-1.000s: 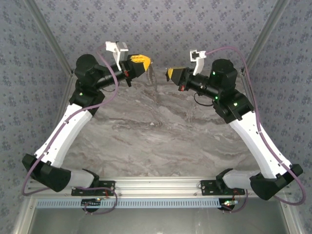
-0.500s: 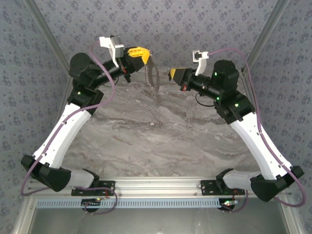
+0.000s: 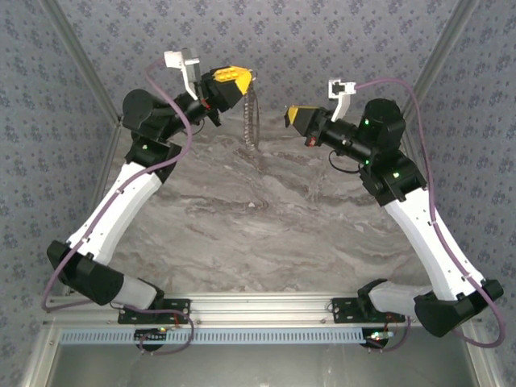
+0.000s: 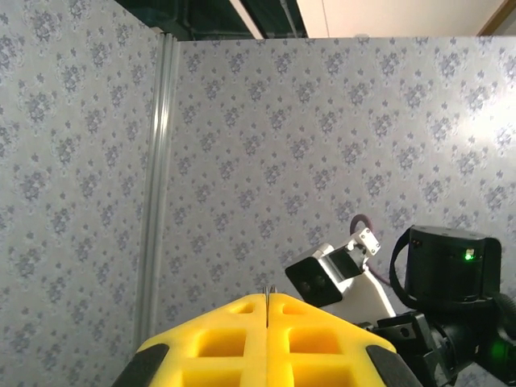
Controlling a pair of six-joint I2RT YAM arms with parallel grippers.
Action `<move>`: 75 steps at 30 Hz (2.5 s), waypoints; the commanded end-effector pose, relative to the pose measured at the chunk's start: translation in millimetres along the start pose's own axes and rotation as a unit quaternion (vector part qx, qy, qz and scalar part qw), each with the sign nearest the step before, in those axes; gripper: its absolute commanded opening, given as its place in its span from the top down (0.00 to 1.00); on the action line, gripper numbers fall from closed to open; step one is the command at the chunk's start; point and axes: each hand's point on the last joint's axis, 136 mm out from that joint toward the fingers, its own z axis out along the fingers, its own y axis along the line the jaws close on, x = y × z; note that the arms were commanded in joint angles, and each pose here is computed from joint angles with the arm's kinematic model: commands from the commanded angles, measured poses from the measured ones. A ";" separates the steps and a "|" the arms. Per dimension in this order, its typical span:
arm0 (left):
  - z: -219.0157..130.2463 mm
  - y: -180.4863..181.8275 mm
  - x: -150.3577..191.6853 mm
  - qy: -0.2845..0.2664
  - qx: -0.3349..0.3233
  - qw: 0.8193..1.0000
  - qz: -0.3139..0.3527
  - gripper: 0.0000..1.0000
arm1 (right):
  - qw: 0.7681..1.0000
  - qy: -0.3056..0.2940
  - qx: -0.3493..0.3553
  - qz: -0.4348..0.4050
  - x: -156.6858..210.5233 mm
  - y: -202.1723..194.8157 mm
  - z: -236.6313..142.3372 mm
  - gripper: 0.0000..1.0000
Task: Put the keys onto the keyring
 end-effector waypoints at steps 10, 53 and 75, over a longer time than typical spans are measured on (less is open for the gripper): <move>9.3 -6.9 -43.3 -0.087 0.031 0.995 -0.045 1.00 | 0.997 -0.056 -0.048 -0.008 -39.5 13.7 -6.3 1.00; -7.5 3.2 53.0 0.172 -0.018 0.984 -0.037 1.00 | 0.990 0.072 -0.036 -0.116 0.6 29.5 33.6 1.00; -6.0 6.3 64.9 0.180 -0.012 0.983 -0.046 1.00 | 0.990 0.055 -0.039 -0.124 -12.1 39.1 28.4 1.00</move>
